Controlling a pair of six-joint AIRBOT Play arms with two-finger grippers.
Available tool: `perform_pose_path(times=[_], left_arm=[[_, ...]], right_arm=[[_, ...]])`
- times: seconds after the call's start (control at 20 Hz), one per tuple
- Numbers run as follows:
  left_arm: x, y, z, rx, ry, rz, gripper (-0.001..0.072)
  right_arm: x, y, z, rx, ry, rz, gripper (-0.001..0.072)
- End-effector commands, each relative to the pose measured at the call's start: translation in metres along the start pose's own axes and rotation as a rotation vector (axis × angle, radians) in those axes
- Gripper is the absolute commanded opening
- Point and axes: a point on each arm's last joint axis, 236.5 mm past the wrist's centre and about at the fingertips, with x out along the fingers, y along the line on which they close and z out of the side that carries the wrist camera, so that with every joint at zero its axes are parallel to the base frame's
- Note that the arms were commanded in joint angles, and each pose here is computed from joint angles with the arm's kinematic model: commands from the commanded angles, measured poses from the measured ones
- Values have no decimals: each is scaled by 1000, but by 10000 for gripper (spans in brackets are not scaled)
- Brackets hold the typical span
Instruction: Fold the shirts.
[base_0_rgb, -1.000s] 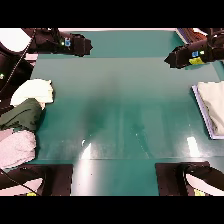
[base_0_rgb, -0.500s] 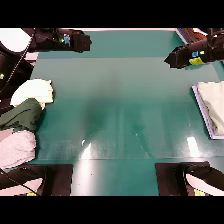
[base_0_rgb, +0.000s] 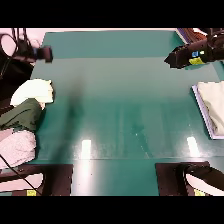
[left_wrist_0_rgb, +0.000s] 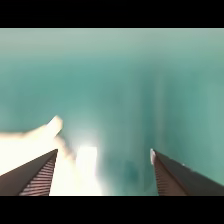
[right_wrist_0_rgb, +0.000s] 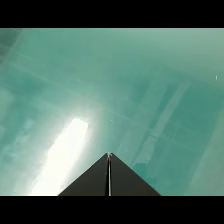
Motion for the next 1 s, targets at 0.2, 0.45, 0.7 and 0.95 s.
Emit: perform_pose_path(times=[0.2, 0.45, 0.7, 0.95], left_arm=[[101, 102, -140, -152, 316, 167, 708], [104, 104, -132, -159, 289, 163, 490], [39, 105, -51, -143, 126, 166, 24], [-155, 35, 65, 15, -313, 50, 23]], right_arm=[[0, 1, 0, 1, 0, 2, 20], [0, 1, 0, 1, -1, 2, 19], [-18, 4, 19, -12, -62, 0, 20], [-80, 16, 73, -52, -269, -3, 19]])
